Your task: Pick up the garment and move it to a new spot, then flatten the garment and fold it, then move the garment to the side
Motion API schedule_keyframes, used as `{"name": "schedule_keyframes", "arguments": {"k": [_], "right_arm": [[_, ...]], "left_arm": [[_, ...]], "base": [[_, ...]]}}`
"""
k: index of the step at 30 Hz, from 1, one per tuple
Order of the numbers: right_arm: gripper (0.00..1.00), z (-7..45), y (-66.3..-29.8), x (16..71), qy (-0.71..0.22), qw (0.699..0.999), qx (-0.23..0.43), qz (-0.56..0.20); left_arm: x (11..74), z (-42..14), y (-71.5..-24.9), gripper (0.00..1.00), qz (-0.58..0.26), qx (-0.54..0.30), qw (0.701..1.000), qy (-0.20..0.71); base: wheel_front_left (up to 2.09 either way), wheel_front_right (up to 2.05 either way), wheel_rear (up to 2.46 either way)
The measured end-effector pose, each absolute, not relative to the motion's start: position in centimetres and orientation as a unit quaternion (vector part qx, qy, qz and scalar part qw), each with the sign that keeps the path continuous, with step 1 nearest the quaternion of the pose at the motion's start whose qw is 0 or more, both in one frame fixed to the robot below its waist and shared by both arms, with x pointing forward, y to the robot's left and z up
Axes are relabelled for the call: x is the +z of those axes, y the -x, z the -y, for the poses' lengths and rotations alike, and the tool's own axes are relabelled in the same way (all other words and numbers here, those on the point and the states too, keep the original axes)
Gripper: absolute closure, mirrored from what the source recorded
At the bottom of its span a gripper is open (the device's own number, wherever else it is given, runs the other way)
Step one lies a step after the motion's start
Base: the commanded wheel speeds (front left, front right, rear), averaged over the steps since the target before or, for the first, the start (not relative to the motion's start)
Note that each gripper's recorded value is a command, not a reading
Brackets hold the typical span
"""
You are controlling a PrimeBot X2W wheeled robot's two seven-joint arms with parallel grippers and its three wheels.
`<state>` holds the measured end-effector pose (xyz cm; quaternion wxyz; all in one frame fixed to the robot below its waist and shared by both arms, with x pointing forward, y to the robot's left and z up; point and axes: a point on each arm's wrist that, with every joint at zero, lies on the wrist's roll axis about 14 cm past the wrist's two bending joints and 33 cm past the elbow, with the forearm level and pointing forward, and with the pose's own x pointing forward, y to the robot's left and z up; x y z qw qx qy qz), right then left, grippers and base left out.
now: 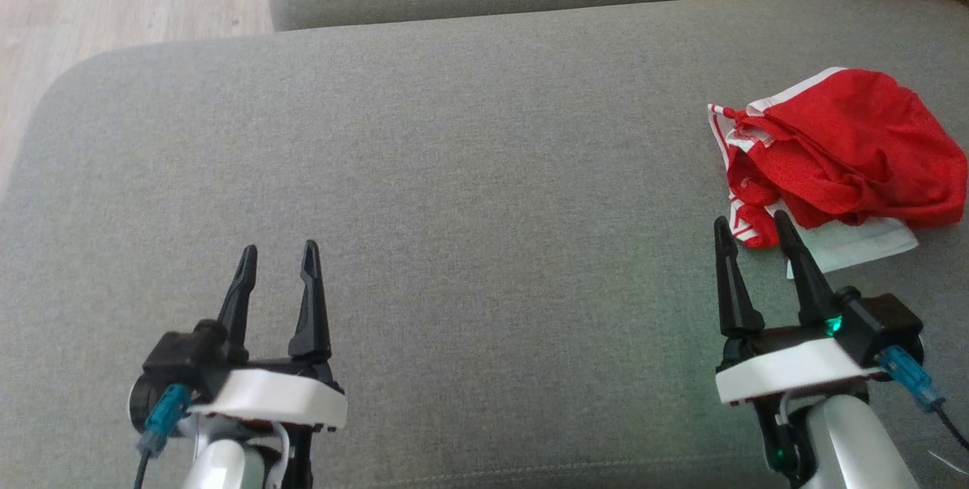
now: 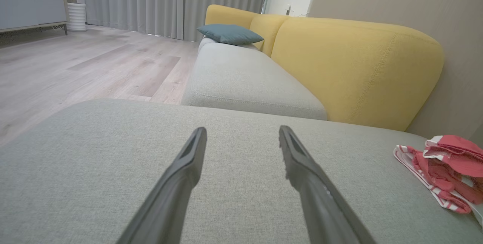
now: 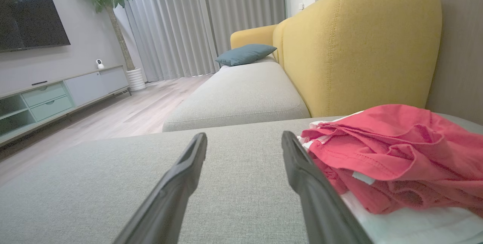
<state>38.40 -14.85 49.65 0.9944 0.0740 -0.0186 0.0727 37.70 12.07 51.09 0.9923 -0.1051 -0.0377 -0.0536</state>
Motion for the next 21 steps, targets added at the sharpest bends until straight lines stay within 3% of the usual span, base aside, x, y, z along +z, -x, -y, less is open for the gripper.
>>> {"name": "schedule_keyframes", "arguments": {"k": [4,5,11,21], "right_arm": [[0.0,14.9,-38.4,49.5,-0.077,0.994,0.072,0.017],[1.0,14.9,-38.4,49.5,-0.077,0.994,0.072,0.016],[1.0,15.0,-36.7,45.8,-0.089,0.993,0.063,-0.043],[1.0,15.4,-36.6,45.6,-0.146,0.987,0.046,-0.05]], "left_arm": [[50.9,-12.1,-37.8,0.0,0.035,-0.055,0.992,0.107],[50.9,-12.1,-37.8,1.0,0.035,-0.055,0.992,0.11],[47.1,-12.3,-36.3,1.0,-0.026,-0.045,0.992,0.115],[46.8,-12.7,-36.2,1.0,-0.041,-0.034,0.984,0.17]], "base": [[0.0,0.0,0.0],[0.0,0.0,0.0],[0.0,0.0,0.0],[0.0,0.0,0.0]]}}
